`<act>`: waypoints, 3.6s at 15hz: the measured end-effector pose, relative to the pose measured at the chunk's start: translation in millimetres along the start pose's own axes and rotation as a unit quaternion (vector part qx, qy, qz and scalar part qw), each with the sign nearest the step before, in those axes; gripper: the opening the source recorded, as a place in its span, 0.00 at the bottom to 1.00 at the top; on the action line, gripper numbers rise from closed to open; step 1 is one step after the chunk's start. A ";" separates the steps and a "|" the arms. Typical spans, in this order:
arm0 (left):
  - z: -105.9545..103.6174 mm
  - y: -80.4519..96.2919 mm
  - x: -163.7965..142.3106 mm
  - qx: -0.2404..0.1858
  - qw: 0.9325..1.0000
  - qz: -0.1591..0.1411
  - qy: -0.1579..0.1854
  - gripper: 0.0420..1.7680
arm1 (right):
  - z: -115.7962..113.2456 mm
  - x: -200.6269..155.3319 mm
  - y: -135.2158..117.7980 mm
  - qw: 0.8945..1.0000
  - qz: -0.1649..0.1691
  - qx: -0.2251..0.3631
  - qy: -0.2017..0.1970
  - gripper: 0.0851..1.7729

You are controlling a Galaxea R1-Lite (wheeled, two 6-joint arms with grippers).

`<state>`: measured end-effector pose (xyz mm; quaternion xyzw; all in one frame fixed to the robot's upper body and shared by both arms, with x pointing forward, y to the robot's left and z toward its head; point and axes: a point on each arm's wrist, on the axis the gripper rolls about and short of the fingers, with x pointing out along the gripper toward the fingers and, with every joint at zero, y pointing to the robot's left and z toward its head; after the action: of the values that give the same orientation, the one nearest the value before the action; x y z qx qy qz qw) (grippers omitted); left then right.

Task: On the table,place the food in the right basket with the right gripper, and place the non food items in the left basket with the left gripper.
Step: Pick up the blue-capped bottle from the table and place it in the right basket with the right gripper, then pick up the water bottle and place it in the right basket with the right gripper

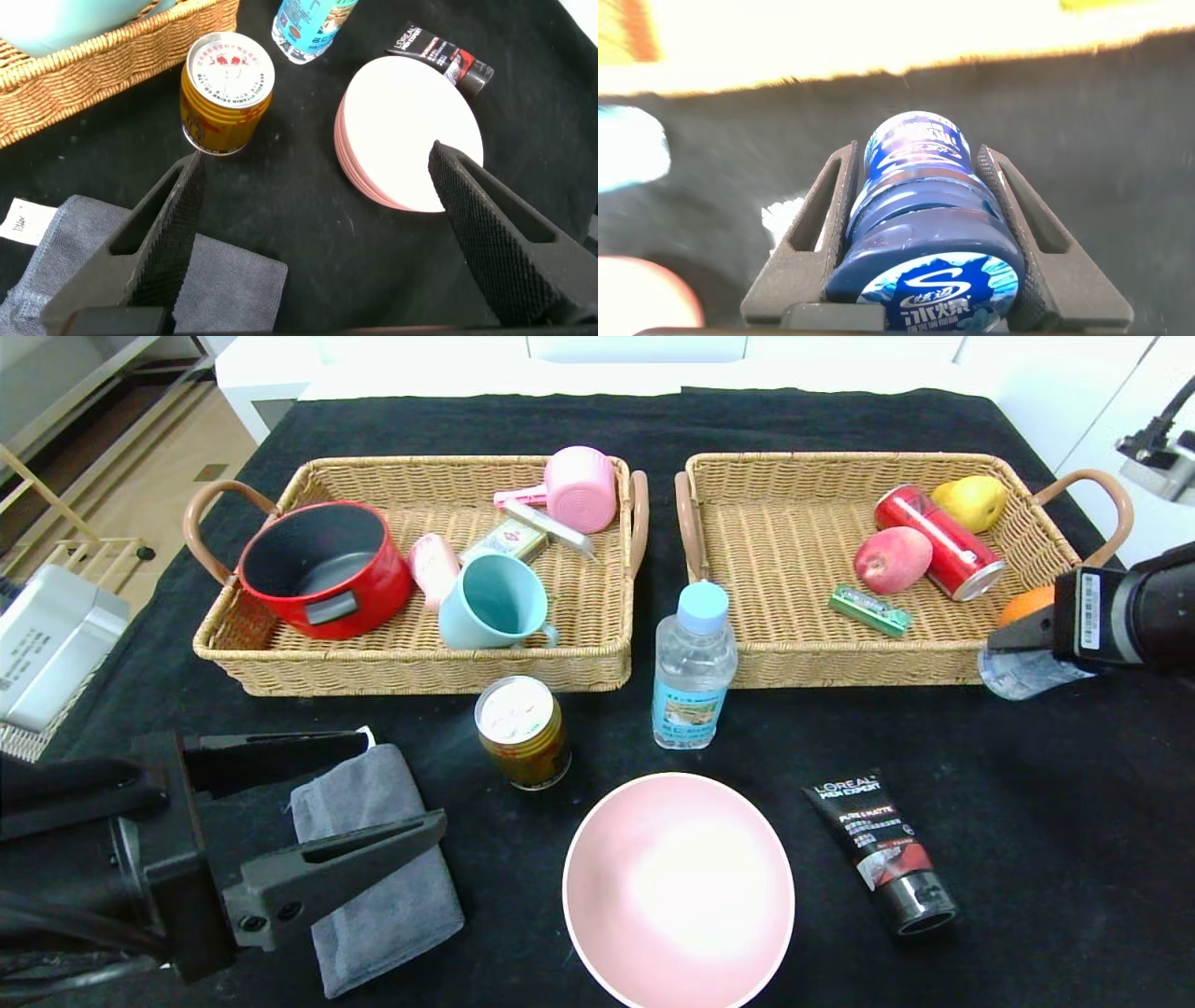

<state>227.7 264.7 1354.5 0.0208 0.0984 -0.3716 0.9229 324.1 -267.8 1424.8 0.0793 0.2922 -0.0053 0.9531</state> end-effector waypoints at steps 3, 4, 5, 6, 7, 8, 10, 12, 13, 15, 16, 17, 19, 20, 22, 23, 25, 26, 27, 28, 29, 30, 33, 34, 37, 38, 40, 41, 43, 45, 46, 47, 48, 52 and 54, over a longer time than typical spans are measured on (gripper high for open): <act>0.7 -0.2 -0.6 0.001 1.000 0.000 -0.003 0.97 | 22.7 0.9 10.7 0.999 0.014 -0.012 -0.034 0.50; 0.9 -0.2 -0.8 0.001 1.000 0.000 -0.003 0.97 | 30.7 2.9 16.0 0.999 0.019 -0.015 -0.043 0.50; 1.0 -0.3 -0.9 0.002 1.000 0.000 -0.004 0.97 | 38.0 5.4 22.2 0.998 0.026 -0.017 -0.049 0.50; 1.1 -0.3 -0.9 0.002 1.000 0.000 -0.004 0.97 | 43.8 8.8 29.2 0.998 0.034 -0.019 -0.054 0.50; 1.1 -0.3 -0.9 0.001 1.000 0.000 -0.004 0.97 | 48.6 13.2 37.0 0.997 0.043 -0.022 -0.059 0.50; 0.8 -0.2 -0.7 0.001 1.000 -0.001 -0.002 0.97 | 51.9 18.8 45.4 0.996 0.051 -0.026 -0.062 0.50; 0.3 -0.4 -0.1 0.001 1.000 -0.002 -0.001 0.97 | 56.0 35.8 61.1 0.994 0.065 -0.033 -0.077 0.50; 0.2 -0.4 -0.1 0.001 1.000 -0.002 -0.001 0.97 | 59.5 56.9 73.9 0.991 0.077 -0.033 -0.100 0.50; 0.3 -0.5 -0.2 0.001 1.000 -0.002 -0.001 0.97 | 60.8 67.0 78.5 0.990 0.081 -0.031 -0.111 0.50; 0.6 -0.6 -0.3 0.001 1.000 -0.002 -0.002 0.97 | 63.8 84.5 86.1 0.986 0.090 -0.024 -0.137 0.50; 0.9 -0.6 -0.3 0.002 1.000 -0.002 -0.002 0.97 | 64.6 91.2 88.7 0.985 0.093 -0.021 -0.146 0.50; 1.2 -0.7 -0.7 0.002 1.000 -0.002 -0.003 0.97 | 63.3 98.1 90.6 0.985 0.093 -0.022 -0.146 0.50; 1.6 -0.8 -1.0 0.003 1.000 -0.002 -0.004 0.97 | 60.4 108.7 93.0 0.985 0.091 -0.024 -0.142 0.50; 2.0 -0.9 -1.4 0.003 1.000 -0.002 -0.005 0.97 | 60.0 112.1 94.0 0.985 0.092 -0.023 -0.143 0.50; 2.2 -1.1 -1.9 0.004 1.000 -0.002 -0.007 0.97 | 58.9 116.1 94.9 0.985 0.091 -0.022 -0.141 0.50; 2.3 -1.2 -2.1 0.004 1.000 -0.002 -0.007 0.97 | 58.4 117.4 95.2 0.986 0.091 -0.023 -0.140 0.50; 2.5 -1.3 -2.4 0.004 1.000 -0.002 -0.007 0.97 | 58.1 118.0 95.2 0.986 0.091 -0.023 -0.139 0.58; 2.5 -1.3 -2.5 0.004 1.000 -0.002 -0.007 0.97 | 58.1 118.0 95.1 0.986 0.091 -0.022 -0.139 0.62; 2.5 -1.3 -2.5 0.004 1.000 -0.002 -0.007 0.97 | 58.1 118.0 95.3 0.986 0.091 -0.022 -0.139 0.67; 2.5 -1.3 -2.5 0.004 1.000 -0.002 -0.007 0.97 | 57.9 118.0 95.2 0.986 0.091 -0.023 -0.139 0.70; 2.5 -1.3 -2.5 0.004 1.000 -0.002 -0.007 0.97 | 57.8 117.4 95.0 0.986 0.090 -0.023 -0.138 0.73; 2.5 -1.3 -2.5 0.004 1.000 -0.002 -0.007 0.97 | 57.6 115.3 94.7 0.986 0.090 -0.024 -0.137 0.76; 2.6 -1.3 -2.5 0.005 1.000 -0.002 -0.008 0.97 | 55.5 100.7 91.4 0.986 0.093 -0.026 -0.136 0.82; 2.7 -1.3 -2.6 0.006 1.000 -0.002 -0.008 0.97 | 52.4 93.7 89.5 0.986 0.096 -0.028 -0.133 0.84; 3.2 -1.6 -3.9 0.009 1.000 -0.001 -0.011 0.97 | 31.7 66.6 79.5 0.986 0.113 -0.053 -0.106 0.88; 3.4 -1.8 -4.5 0.009 1.000 -0.001 -0.012 0.97 | 22.5 55.6 75.5 0.985 0.127 -0.067 -0.095 0.89; 4.4 -2.1 -5.6 0.010 1.000 -0.001 -0.015 0.97 | 4.0 31.5 66.9 0.980 0.158 -0.089 -0.077 0.91; 4.5 -2.2 -5.9 0.009 1.000 -0.001 -0.015 0.97 | -5.6 18.9 63.6 0.977 0.177 -0.100 -0.071 0.91; 5.1 -2.3 -6.3 0.010 1.000 0.000 -0.017 0.97 | -20.0 -2.0 60.7 0.966 0.218 -0.119 -0.068 0.92; 5.3 -2.3 -6.5 0.010 1.000 0.000 -0.017 0.97 | -33.5 -14.2 61.5 0.955 0.253 -0.139 -0.070 0.93; 5.3 -2.3 -6.5 0.010 1.000 0.000 -0.017 0.97 | -40.0 -16.3 62.7 0.951 0.263 -0.147 -0.074 0.94; 5.4 -2.3 -6.5 0.010 1.000 0.000 -0.018 0.97 | -45.2 -16.6 65.9 0.946 0.272 -0.153 -0.089 0.94; 5.8 -2.3 -6.6 0.011 1.000 0.000 -0.018 0.97 | -48.4 -15.4 70.8 0.941 0.279 -0.156 -0.110 0.94; 5.6 -2.1 -5.7 0.010 1.000 0.000 -0.017 0.97 | -66.2 -8.3 93.0 0.934 0.284 -0.184 -0.115 0.95; 5.5 -1.8 -5.1 0.010 1.000 0.000 -0.017 0.97 | -71.4 -3.6 104.0 0.941 0.246 -0.200 -0.122 0.95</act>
<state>223.8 266.3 1360.9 0.0240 0.0794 -0.3727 0.9242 287.3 -154.3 1383.9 -0.0445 0.1403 0.2778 0.9493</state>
